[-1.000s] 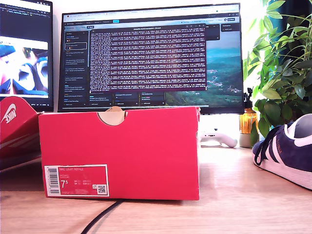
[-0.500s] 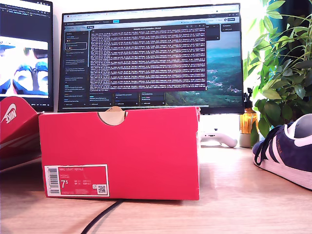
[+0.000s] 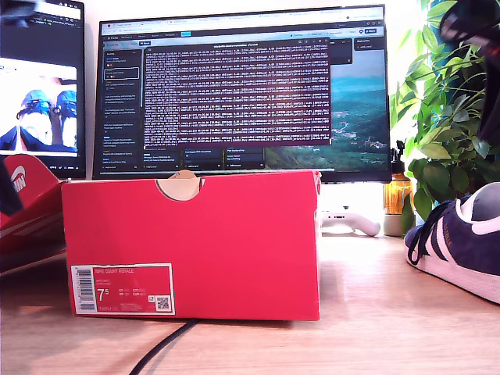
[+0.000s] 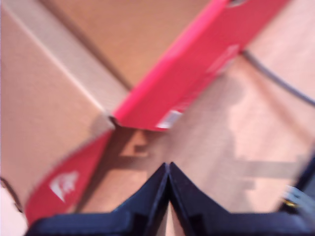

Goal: Pack the blue shoes by picking the first shoe and placing it inside the red shoebox, left side, then picking and rotating the second shoe and placing it in the shoebox

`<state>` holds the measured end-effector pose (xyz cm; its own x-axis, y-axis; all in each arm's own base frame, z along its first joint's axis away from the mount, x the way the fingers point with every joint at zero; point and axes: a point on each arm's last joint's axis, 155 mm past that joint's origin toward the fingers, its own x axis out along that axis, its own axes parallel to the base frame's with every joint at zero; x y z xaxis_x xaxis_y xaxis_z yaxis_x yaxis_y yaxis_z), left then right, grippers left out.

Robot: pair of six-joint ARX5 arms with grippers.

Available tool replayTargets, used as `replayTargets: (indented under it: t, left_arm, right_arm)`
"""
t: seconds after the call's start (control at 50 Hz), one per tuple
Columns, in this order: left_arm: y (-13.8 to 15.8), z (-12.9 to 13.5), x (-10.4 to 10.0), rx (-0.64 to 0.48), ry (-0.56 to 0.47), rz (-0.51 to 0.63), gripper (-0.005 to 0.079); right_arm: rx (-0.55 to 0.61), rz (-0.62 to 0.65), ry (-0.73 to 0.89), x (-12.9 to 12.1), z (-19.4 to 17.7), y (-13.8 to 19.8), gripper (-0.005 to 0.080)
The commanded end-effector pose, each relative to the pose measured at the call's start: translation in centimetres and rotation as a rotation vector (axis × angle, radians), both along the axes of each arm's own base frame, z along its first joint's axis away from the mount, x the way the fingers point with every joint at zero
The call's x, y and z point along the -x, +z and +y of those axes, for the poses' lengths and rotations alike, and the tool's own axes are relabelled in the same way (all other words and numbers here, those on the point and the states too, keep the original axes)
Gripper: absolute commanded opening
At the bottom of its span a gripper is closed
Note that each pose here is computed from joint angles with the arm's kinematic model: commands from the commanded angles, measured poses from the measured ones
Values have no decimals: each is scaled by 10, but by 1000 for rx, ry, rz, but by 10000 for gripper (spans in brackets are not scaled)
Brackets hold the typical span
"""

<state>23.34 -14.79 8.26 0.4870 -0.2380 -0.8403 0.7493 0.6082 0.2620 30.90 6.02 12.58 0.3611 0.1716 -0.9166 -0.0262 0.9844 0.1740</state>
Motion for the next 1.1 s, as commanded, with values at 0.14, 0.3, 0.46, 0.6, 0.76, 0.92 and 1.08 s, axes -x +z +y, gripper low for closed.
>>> replayTargets:
  t: [0.14,0.3,0.46,0.6,0.76,0.92,1.08]
  left_arm:
    - [-18,3,-10,-108,-60,-14,-19]
    - [-24,5,-16,-153,-71,-26,-19]
    - [-18,-1,-25,-134,-78,-67,-19]
    - [-14,-5,-29,-118,-76,-91,-19]
    - [-13,-6,-31,-113,-75,-98,-19]
    - [-10,-8,-34,-101,-73,-115,-19]
    - [-5,-12,-40,-83,-71,-143,-19]
  right_arm:
    - [28,124,60,6,7,-26,237]
    - [37,162,107,2,16,-44,238]
    - [50,221,147,4,25,-66,238]
    - [59,263,167,2,30,-87,228]
    - [67,313,171,3,30,-106,173]
    - [76,271,186,-9,31,-108,-12]
    - [74,259,190,-13,36,-100,-13]
